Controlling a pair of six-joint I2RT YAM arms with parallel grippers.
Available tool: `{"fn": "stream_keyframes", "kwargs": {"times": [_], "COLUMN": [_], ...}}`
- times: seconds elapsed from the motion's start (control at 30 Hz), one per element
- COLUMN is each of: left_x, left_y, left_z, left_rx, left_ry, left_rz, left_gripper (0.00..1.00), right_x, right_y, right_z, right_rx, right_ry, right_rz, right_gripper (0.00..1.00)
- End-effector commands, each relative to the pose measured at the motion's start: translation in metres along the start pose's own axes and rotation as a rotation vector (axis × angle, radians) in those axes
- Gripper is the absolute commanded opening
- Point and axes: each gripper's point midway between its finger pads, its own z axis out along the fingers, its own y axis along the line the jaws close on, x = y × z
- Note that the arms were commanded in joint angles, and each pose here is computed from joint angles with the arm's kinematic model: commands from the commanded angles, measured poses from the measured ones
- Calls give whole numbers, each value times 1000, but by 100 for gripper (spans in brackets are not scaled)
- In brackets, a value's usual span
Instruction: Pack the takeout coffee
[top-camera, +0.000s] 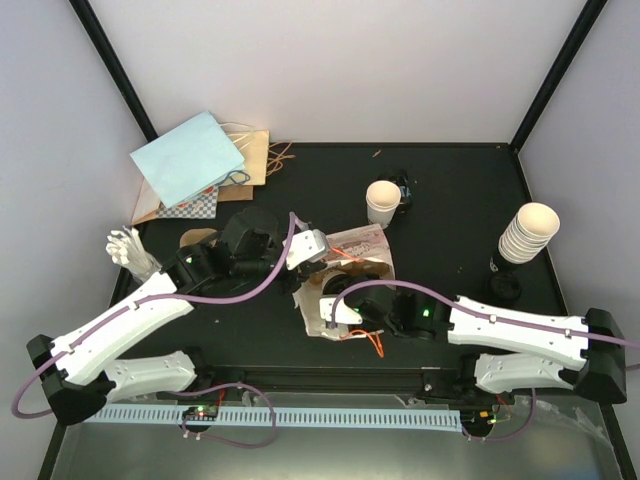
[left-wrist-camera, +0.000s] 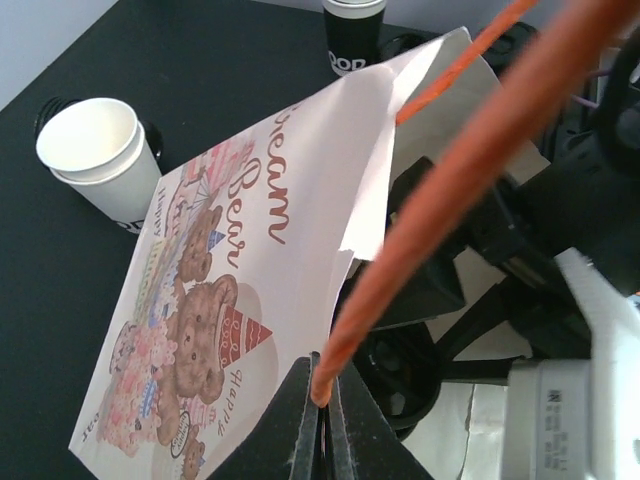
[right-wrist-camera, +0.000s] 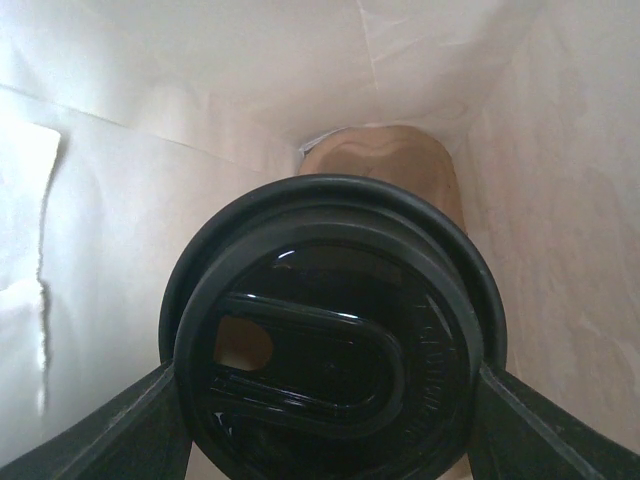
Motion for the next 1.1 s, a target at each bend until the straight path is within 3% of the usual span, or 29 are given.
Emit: {"fn": "stream_keyframes", "kwargs": {"times": [0.0,0.73,1.07], "left_x": [-24,-27,-25], "left_y": [-12,-35,-46], "left_z": [-14,-28,-32], "left_rx": [41,141,196], "left_ry": [-57,14,12], "left_rz": [5,-82,-120], "left_gripper": [2,2,4], "right_x": [-1,26,19], "right_y": [1,0,17], "right_z": [6,6,2], "right_rx": [17,109,44], "right_ry": [9,73,33], "right_rz": [-27,53,54], "right_gripper": [49,48,48]}}
